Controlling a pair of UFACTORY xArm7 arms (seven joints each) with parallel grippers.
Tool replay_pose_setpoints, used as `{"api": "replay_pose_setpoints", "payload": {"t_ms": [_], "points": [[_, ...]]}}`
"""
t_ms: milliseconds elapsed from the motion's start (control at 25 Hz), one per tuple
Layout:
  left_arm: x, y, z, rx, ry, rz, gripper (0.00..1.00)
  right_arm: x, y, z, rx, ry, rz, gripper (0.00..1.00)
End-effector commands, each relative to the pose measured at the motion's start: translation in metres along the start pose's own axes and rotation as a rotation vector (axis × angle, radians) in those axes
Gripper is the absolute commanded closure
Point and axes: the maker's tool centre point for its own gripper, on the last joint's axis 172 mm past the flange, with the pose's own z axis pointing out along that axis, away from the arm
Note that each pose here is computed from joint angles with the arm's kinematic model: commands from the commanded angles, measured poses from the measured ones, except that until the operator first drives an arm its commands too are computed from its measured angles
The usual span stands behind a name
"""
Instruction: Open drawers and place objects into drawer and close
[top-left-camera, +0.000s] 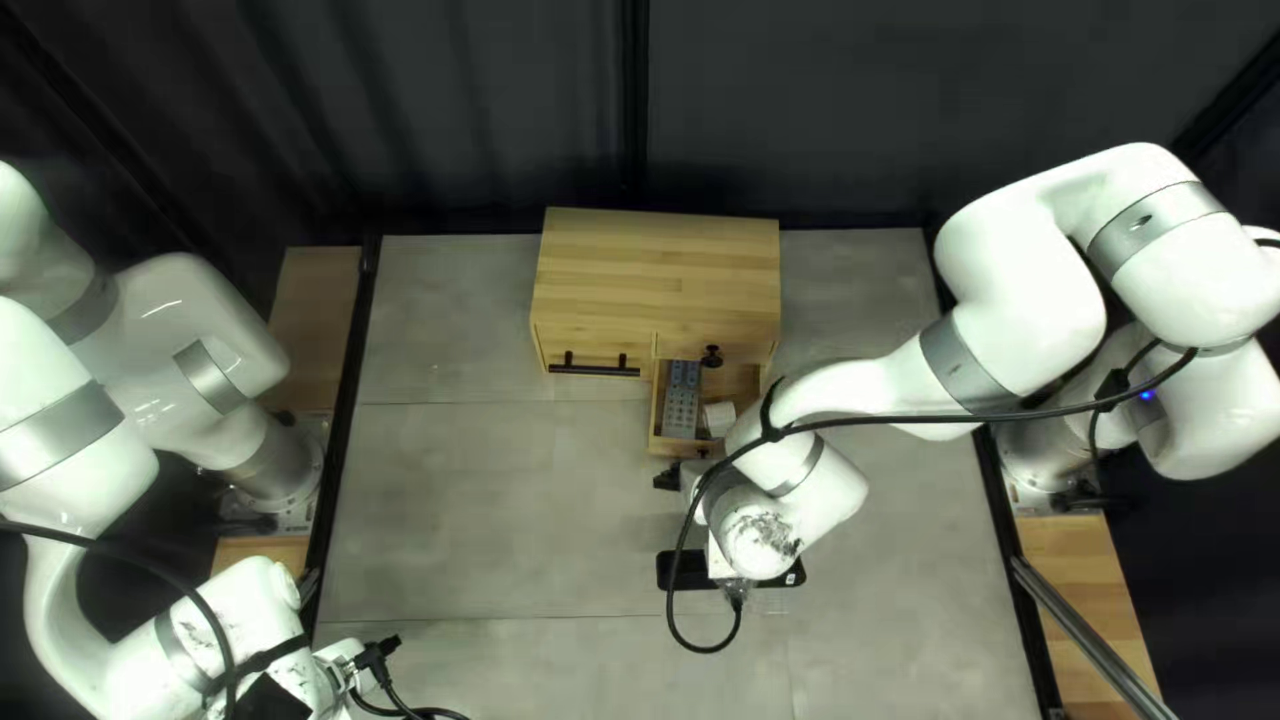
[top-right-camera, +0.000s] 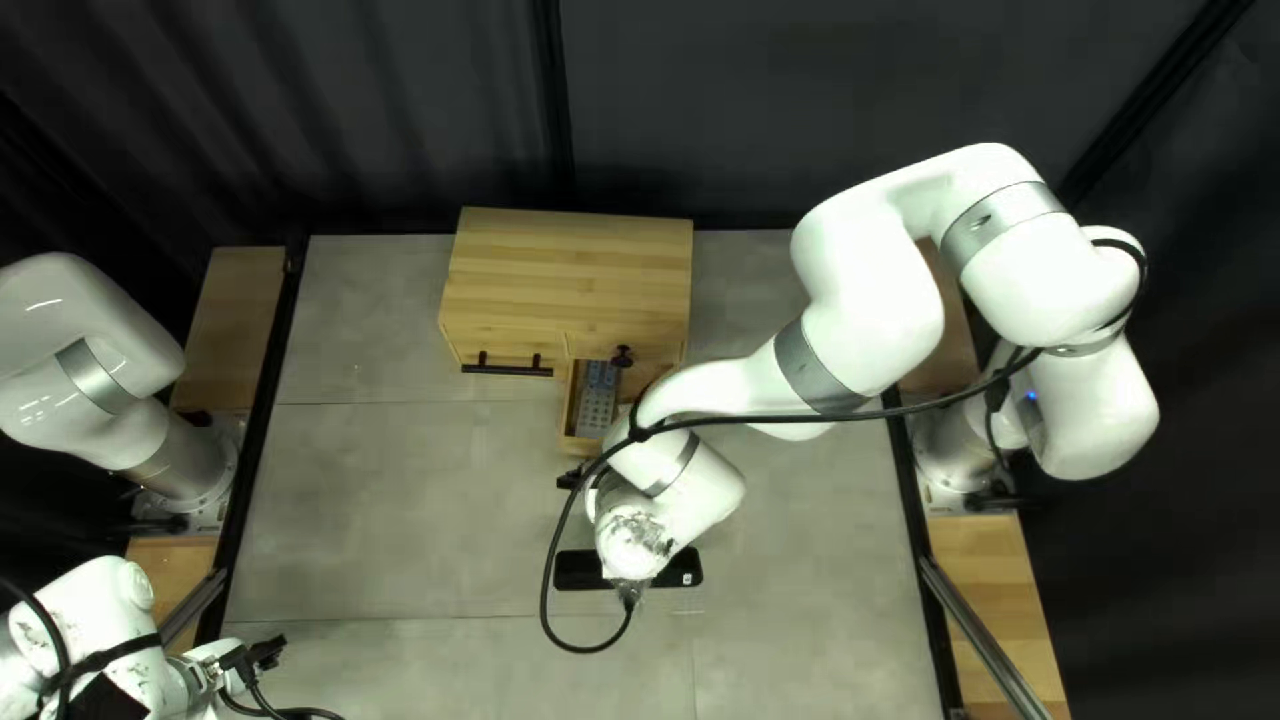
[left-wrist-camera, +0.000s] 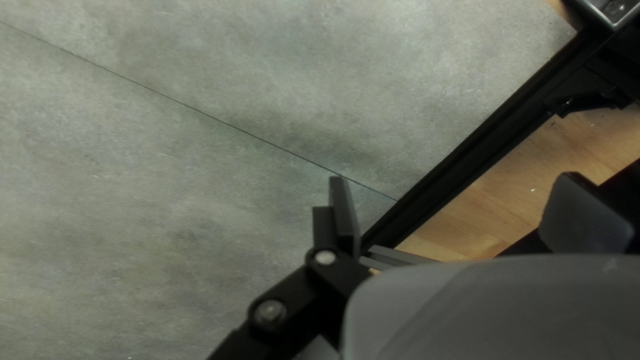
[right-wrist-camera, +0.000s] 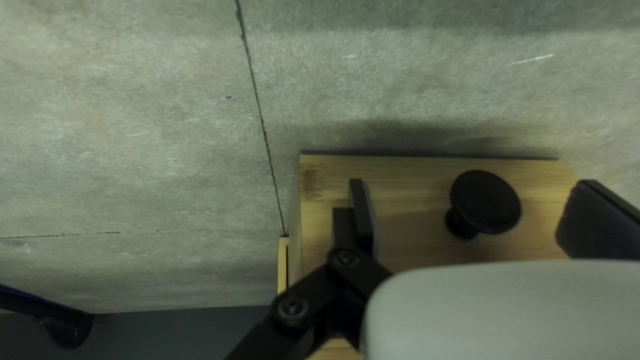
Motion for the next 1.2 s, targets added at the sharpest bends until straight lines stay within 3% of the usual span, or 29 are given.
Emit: {"api": "replay_pose_setpoints", "payload": {"t_ms": [40,1200], "points": [[0.000,0.000,0.000,0.000,0.000,0.000,0.00,0.002,0.001,0.002,-0.002,0.005,-0.006,0.00],[0.000,0.000,0.000,0.000,0.000,0.000,0.00,-0.014,-0.003,0.007,0.003,-0.006,-0.002,0.00]]}}
